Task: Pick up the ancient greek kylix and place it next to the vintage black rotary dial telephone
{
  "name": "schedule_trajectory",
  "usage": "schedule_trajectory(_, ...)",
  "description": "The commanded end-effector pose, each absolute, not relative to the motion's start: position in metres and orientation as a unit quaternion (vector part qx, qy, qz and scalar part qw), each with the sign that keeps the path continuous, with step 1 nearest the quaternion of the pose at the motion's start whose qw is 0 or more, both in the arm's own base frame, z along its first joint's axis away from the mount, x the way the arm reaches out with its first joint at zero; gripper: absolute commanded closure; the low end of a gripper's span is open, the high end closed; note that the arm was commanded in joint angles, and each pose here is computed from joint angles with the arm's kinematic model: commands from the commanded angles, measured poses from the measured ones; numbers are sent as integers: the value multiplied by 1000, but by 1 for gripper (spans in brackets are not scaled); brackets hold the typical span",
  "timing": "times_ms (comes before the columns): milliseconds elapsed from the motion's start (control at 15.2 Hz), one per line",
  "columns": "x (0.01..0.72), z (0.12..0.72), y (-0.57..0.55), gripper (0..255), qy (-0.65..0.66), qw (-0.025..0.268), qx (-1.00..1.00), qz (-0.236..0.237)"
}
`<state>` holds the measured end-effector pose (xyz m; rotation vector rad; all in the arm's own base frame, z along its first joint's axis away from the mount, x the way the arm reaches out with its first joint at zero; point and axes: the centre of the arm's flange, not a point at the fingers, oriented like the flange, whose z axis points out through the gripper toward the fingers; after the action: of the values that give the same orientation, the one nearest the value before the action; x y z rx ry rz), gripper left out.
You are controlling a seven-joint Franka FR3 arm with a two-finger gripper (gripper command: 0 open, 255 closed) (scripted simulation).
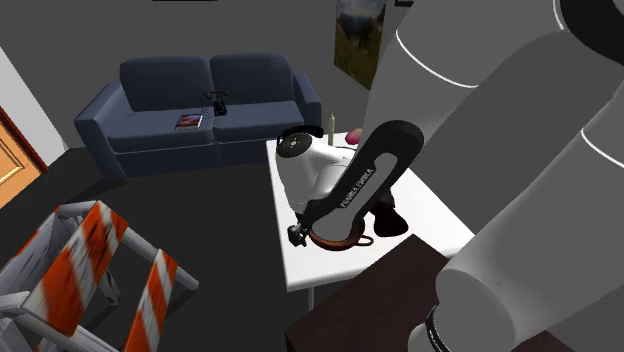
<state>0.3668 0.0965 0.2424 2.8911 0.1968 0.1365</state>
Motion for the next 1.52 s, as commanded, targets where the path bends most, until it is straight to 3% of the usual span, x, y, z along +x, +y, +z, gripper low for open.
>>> schedule_trajectory(0, 367, 230, 97, 0, 69, 120, 989, 47)
schedule_trajectory(396, 371, 197, 89, 0, 69, 120, 989, 47)
schedule_trajectory(924, 371, 197, 89, 0, 69, 120, 989, 47)
schedule_trajectory(990, 371, 197, 89, 255, 69, 120, 989, 47)
schedule_trajectory(1452, 371, 197, 89, 255, 69, 120, 989, 47)
